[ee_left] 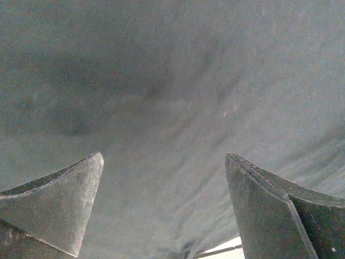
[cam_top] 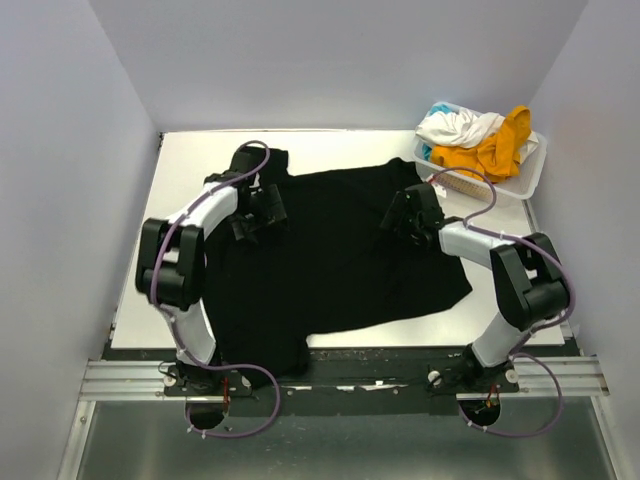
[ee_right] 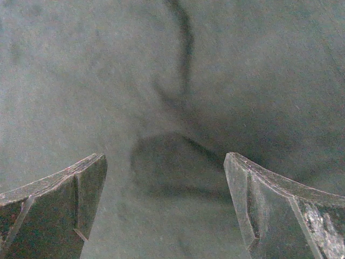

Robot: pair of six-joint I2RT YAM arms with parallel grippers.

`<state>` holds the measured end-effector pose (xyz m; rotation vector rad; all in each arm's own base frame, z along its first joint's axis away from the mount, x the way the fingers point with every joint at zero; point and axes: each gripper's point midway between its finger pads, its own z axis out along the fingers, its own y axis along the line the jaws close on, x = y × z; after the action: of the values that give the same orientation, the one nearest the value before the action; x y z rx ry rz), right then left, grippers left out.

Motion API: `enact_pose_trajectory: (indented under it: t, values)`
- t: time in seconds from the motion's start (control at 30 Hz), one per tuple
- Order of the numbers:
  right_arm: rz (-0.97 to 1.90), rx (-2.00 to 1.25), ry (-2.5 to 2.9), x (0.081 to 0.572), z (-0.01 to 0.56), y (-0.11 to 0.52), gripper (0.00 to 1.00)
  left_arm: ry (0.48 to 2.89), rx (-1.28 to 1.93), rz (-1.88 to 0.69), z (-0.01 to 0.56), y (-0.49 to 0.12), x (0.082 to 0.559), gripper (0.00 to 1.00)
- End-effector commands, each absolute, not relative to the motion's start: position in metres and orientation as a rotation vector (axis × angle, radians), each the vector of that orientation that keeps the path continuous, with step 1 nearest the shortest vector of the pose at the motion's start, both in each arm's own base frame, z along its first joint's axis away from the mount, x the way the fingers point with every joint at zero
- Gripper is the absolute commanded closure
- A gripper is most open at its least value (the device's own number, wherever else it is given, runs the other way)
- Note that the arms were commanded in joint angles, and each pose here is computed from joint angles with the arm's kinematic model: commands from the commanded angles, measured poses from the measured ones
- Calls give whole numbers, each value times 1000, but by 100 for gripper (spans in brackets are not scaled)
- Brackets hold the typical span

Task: Fold and stack the t-shirts
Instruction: Flatten out the tshirt

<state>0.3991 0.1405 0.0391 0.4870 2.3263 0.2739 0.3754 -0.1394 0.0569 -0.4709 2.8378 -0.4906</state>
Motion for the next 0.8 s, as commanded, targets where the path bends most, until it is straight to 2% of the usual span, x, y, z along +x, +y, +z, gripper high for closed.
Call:
enact_pose_trajectory:
  t: [0.0, 0.13, 0.23, 0.4, 0.57, 0.77]
  values:
    - [280, 487, 2360, 369, 43, 132, 0, 2601, -476, -441, 101, -119, 367, 1]
    - [291, 481, 2337, 359, 51, 128, 0, 2538, -520, -578, 97, -123, 333, 1]
    - [318, 478, 2319, 355, 57, 129, 0, 2627, -561, -607, 76, -123, 298, 1]
    - [343, 480, 2293, 354, 65, 129, 0, 2682, -615, -869, 44, -150, 255, 1]
    - [357, 477, 2280, 352, 70, 130, 0, 2759, -648, -788, 30, -146, 267, 1]
    - [343, 473, 2270, 353, 71, 128, 0, 2798, -630, -630, 43, -137, 321, 1]
